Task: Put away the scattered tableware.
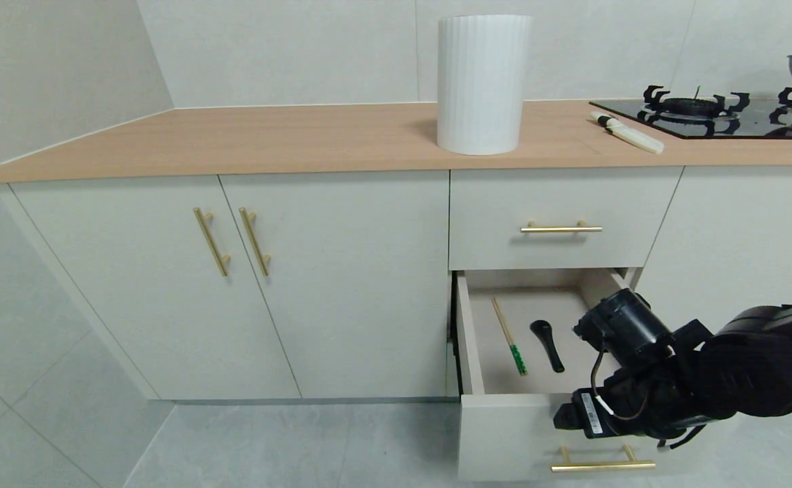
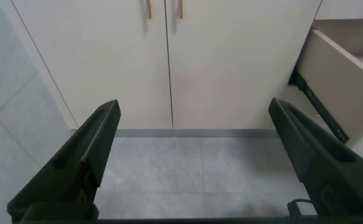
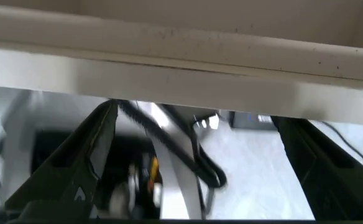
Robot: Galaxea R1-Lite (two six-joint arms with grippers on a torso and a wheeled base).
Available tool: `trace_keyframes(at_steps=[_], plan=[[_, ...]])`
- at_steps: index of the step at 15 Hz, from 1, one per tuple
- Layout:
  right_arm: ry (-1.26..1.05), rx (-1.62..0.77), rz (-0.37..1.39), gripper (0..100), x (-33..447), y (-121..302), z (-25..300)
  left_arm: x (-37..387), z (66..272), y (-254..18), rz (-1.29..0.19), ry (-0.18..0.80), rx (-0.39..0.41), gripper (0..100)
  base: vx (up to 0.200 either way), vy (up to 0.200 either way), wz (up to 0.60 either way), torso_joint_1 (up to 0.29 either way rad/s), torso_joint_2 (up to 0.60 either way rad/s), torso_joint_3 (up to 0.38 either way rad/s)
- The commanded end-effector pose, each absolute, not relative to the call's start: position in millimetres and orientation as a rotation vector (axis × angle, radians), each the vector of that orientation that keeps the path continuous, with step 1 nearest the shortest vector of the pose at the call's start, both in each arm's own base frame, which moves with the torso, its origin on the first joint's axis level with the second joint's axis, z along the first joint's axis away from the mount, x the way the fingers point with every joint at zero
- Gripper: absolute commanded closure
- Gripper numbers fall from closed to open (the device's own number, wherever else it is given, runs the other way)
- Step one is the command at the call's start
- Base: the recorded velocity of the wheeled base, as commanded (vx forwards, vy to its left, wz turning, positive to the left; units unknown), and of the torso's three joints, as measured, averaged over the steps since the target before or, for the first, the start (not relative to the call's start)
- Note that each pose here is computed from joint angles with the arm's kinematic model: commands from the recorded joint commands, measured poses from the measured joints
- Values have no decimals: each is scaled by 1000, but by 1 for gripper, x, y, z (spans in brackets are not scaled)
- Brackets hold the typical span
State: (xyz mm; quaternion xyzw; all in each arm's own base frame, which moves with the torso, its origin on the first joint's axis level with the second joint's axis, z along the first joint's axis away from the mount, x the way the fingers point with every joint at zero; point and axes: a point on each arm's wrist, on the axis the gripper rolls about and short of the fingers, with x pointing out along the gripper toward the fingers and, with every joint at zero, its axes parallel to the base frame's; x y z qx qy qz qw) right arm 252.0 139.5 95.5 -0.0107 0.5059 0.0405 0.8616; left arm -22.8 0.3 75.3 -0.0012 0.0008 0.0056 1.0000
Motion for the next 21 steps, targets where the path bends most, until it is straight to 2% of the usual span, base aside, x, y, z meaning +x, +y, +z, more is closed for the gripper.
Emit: trace_keyframes(at_steps=[1, 12, 15, 21], plan=[[1050, -13, 48, 0, 265, 135, 85, -23, 75, 0, 12, 2, -2, 0, 0, 0, 0, 0, 0, 0], [807, 29, 58, 0, 362, 145, 72, -23, 75, 0, 12, 2, -2, 0, 0, 0, 0, 0, 0, 0], [734, 52, 59, 0, 375, 150, 62, -23, 75, 0, 12, 2, -2, 0, 0, 0, 0, 0, 0, 0], [615, 88, -30, 0, 399, 132, 41, -23, 75, 0, 12, 2, -3, 0, 0, 0, 0, 0, 0, 0]])
